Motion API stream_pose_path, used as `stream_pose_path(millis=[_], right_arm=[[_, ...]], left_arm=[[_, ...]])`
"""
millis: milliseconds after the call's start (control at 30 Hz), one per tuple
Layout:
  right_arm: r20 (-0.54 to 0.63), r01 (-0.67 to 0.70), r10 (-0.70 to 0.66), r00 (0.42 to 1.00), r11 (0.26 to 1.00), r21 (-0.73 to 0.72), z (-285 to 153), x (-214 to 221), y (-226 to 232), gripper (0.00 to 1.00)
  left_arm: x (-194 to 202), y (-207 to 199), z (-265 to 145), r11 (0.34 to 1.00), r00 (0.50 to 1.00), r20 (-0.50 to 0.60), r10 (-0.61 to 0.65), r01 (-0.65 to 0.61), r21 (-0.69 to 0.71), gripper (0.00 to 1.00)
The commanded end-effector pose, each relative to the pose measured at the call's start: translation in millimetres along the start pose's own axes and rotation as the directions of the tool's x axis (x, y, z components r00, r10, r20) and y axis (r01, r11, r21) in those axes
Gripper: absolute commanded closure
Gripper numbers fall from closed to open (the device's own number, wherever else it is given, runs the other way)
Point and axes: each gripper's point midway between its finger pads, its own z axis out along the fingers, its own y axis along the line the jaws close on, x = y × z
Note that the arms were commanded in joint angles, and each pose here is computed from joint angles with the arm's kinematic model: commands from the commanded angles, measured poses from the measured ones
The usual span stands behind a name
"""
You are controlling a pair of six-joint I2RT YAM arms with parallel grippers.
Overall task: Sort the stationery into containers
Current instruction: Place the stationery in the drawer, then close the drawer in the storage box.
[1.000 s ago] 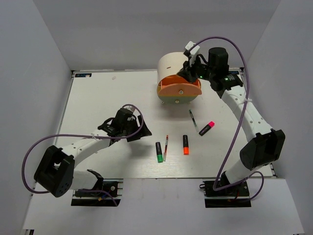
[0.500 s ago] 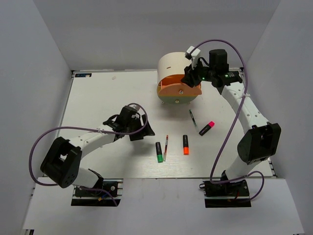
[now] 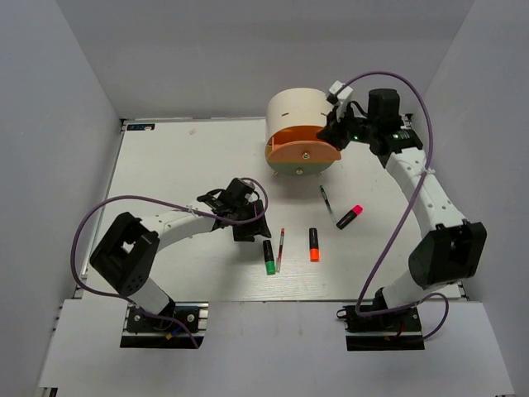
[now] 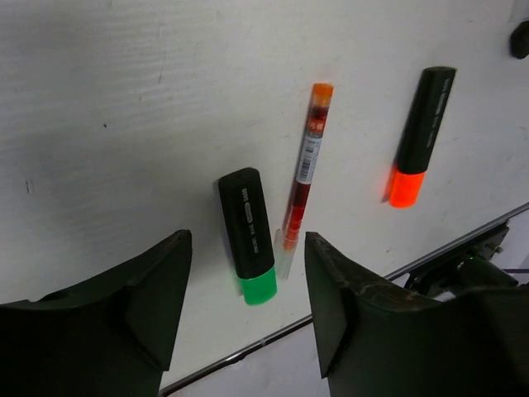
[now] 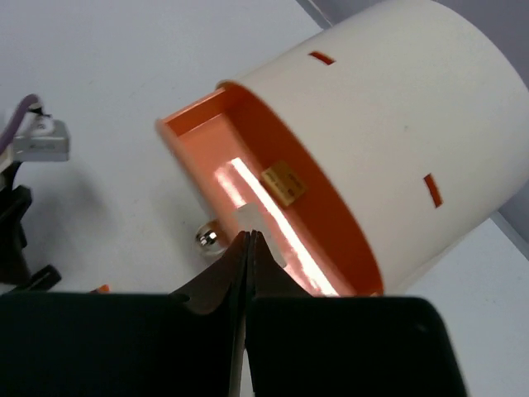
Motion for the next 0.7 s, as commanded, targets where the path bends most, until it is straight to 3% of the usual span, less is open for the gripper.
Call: stream_pose_path(millis=[0, 100, 167, 200, 267, 433, 667], right_arm=[[0.166, 0.131, -0.105, 0.980, 0.980, -0.152, -28.2, -22.3, 44.2, 1.00], [0.217, 0.227, -0.168, 0.962, 0.930, -0.289, -39.9, -6.2, 81.4, 1.00], [0.154, 0.176, -0.127, 0.980, 0.912, -0.371, -43.6, 21.0, 99.6, 1.00], [0.163, 0.234, -0.185, 0.969, 0.895, -0.380, -38.0, 29.1, 98.1, 1.00], [0.116, 0.208, -0.177, 0.977, 0.901, -0.381, -32.0, 41.9, 93.4, 1.00], [-0.026, 0.128, -0.135, 0.991, 0.974, -0.185, -4.5, 64.5, 43.7, 1.00], [-0.053, 0.123, -0.121, 0.991, 0.992, 0.042, 26.3, 59.2, -14.5, 1.00]], left_arm=[[0.1, -7.4, -4.5, 1.000, 1.000, 0.002, 0.006, -0.006, -0.021, 0.35], [4.1, -10.9, 1.1, 0.999, 1.000, -0.013, 0.009, -0.010, -0.037, 0.39], [6.5, -10.7, 5.3, 0.998, 1.000, -0.025, 0.015, -0.016, -0.055, 0.39], [10.5, -11.9, 7.5, 0.998, 0.999, -0.042, 0.011, -0.014, -0.066, 0.39], [13.2, -10.7, 7.7, 0.997, 0.999, -0.043, 0.018, -0.021, -0.079, 0.39], [11.9, -11.7, 10.0, 0.996, 0.999, -0.031, 0.018, -0.020, -0.091, 0.35], [11.1, -11.0, 8.4, 0.994, 1.000, -0.029, 0.008, -0.011, -0.105, 0.28]])
